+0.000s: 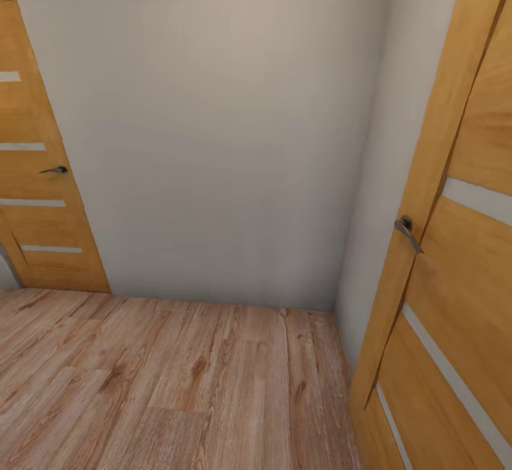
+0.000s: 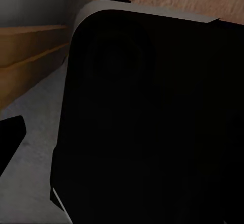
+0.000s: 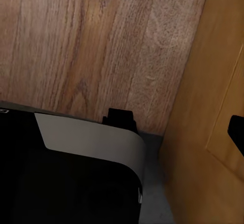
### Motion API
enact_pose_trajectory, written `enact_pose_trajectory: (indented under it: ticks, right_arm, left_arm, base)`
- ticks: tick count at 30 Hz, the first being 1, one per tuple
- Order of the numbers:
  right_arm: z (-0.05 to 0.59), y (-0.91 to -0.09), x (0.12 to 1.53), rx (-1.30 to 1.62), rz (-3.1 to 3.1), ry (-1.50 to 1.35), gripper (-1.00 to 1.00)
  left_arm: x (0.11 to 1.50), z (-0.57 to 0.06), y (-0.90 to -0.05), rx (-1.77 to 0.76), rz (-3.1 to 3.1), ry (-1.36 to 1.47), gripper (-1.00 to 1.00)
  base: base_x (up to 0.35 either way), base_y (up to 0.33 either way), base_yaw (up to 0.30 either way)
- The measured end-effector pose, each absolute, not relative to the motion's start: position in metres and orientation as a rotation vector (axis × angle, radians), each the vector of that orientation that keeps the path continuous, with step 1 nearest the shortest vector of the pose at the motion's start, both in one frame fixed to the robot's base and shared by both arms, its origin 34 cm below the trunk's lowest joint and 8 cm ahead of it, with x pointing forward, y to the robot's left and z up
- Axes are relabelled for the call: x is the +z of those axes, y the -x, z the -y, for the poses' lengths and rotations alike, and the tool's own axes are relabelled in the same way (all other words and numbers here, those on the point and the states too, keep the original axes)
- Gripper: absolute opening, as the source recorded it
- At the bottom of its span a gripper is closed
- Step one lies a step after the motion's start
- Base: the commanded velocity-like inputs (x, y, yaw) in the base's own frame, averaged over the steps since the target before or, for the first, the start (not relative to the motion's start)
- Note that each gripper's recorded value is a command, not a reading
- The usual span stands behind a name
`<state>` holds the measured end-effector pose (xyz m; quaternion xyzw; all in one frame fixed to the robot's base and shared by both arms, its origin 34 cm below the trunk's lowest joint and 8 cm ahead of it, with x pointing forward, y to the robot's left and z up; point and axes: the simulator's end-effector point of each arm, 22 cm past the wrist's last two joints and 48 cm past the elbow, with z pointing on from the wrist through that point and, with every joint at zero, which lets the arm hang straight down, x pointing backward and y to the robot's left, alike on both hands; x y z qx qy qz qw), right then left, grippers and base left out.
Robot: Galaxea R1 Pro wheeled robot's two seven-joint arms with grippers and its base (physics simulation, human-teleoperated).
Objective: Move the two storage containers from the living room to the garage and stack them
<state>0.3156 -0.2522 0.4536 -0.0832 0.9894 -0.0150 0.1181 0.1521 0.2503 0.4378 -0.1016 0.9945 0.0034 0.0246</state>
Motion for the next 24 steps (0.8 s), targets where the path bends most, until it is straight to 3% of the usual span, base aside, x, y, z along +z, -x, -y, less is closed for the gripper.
enact_pose_trajectory:
  ticks: [5, 14, 24]
  right_arm:
    - [0.2521, -0.3158, 0.4537, -0.044, -2.893, 0.240, 1.00]
    - [0.2523, -0.3159, 0.4537, -0.044, -2.893, 0.240, 1.00]
    - [0.2523, -0.3159, 0.4537, -0.044, -2.893, 0.241, 1.00]
  left_arm:
    - [0.4378, -0.2495, -0.1521, 0.009, -3.076, 0.315, 1.00]
    - [0.4378, -0.2487, -0.1521, 0.007, -3.077, 0.314, 1.00]
    - [0.4378, -0.2504, -0.1521, 0.011, -3.076, 0.314, 1.00]
  base:
    - [0.000, -0.018, 0.034]
    - [0.000, -0.173, 0.004]
    - [0.000, -0.019, 0.015]
